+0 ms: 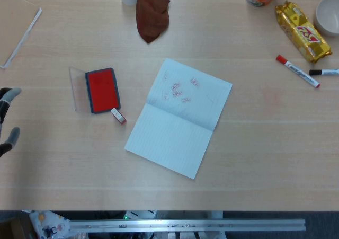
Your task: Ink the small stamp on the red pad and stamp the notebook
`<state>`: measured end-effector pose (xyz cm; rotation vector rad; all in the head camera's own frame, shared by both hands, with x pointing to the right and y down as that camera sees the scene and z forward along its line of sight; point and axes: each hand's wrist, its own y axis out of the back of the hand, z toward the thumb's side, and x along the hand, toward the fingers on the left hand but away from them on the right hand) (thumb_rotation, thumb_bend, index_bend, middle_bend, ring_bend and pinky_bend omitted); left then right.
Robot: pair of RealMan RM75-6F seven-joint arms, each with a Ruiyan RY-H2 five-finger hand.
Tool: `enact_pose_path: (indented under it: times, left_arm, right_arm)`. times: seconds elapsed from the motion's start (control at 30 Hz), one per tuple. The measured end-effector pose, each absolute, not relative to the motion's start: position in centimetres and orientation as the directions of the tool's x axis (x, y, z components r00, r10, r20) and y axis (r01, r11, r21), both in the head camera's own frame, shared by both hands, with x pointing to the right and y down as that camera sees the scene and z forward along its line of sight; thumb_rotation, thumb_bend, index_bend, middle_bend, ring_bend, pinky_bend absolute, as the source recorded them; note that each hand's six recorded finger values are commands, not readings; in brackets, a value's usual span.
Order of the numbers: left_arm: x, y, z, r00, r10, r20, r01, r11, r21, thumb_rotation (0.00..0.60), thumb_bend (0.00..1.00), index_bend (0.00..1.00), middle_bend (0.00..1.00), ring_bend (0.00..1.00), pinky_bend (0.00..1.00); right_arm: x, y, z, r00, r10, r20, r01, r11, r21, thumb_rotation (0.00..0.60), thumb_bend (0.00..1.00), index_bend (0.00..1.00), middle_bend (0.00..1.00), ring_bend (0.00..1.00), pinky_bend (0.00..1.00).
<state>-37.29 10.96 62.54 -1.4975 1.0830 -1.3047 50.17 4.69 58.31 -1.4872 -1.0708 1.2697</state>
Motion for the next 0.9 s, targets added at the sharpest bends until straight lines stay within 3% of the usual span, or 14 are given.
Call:
enact_pose_path:
  times: [0.5, 0.9]
  left_arm:
    - [-37.3, 10.7, 62.5, 0.089, -0.966, 0.243, -0.084, -0.25, -0.965, 0.6, 0.26, 0.17, 0.23, 0.24, 0.31]
    - [-35.8, 9.8, 62.1, 0.184, -0.957, 0.226, -0.115, -0.249, -0.962, 0.6, 0.26, 0.18, 0.23, 0.24, 0.31]
  right_arm:
    - [50.5, 3.5, 56.7, 0.086, 0.98, -0.179, 0.083, -0.186, -0.979, 0.6, 0.37, 0.26, 0.39, 0.31, 0.41]
    - [50.2, 2.6, 56.2, 0.083, 0.983, -0.166, 0.087, -0.173, -0.981, 0.6, 0.37, 0.26, 0.39, 0.31, 0.41]
